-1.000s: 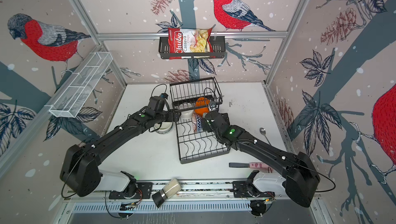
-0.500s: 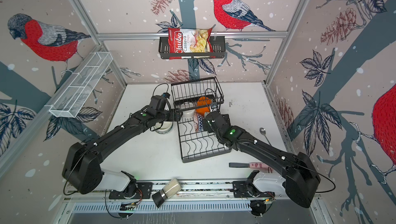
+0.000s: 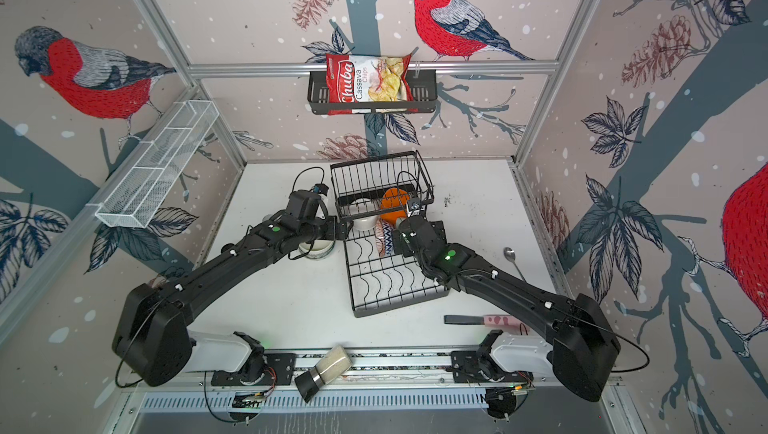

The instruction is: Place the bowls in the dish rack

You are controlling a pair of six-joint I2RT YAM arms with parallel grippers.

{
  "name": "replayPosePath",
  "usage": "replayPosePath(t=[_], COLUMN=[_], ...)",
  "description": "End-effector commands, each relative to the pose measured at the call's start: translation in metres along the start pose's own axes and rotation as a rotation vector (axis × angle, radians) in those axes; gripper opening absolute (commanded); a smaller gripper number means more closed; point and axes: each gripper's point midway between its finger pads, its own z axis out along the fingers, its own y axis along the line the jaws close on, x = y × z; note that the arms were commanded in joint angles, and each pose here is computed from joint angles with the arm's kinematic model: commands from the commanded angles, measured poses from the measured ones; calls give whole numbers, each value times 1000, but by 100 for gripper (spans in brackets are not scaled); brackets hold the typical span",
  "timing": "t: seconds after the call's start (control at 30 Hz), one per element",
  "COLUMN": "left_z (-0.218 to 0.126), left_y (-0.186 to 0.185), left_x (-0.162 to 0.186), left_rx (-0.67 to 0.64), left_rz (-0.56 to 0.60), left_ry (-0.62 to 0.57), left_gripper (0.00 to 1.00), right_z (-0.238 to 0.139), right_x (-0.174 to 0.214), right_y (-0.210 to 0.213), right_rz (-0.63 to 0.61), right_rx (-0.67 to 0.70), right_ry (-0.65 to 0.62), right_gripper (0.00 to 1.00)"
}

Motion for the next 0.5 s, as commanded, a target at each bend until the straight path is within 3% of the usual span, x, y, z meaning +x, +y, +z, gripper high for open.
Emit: replayPosePath(t=[0.0,0.47], left_z=[1,-6], left_y=[1,11], left_x=[2,26], left_rx=[-3,-44], left_rz=[21,28], left_ry=[1,41], left_gripper=[96,95], right_z=[-1,-2], right_x=[-14,-21], right_y=[4,6], right_rz=[27,35], right_rx=[-15,-25], right_ry=[-40,-52], right_gripper=[99,99])
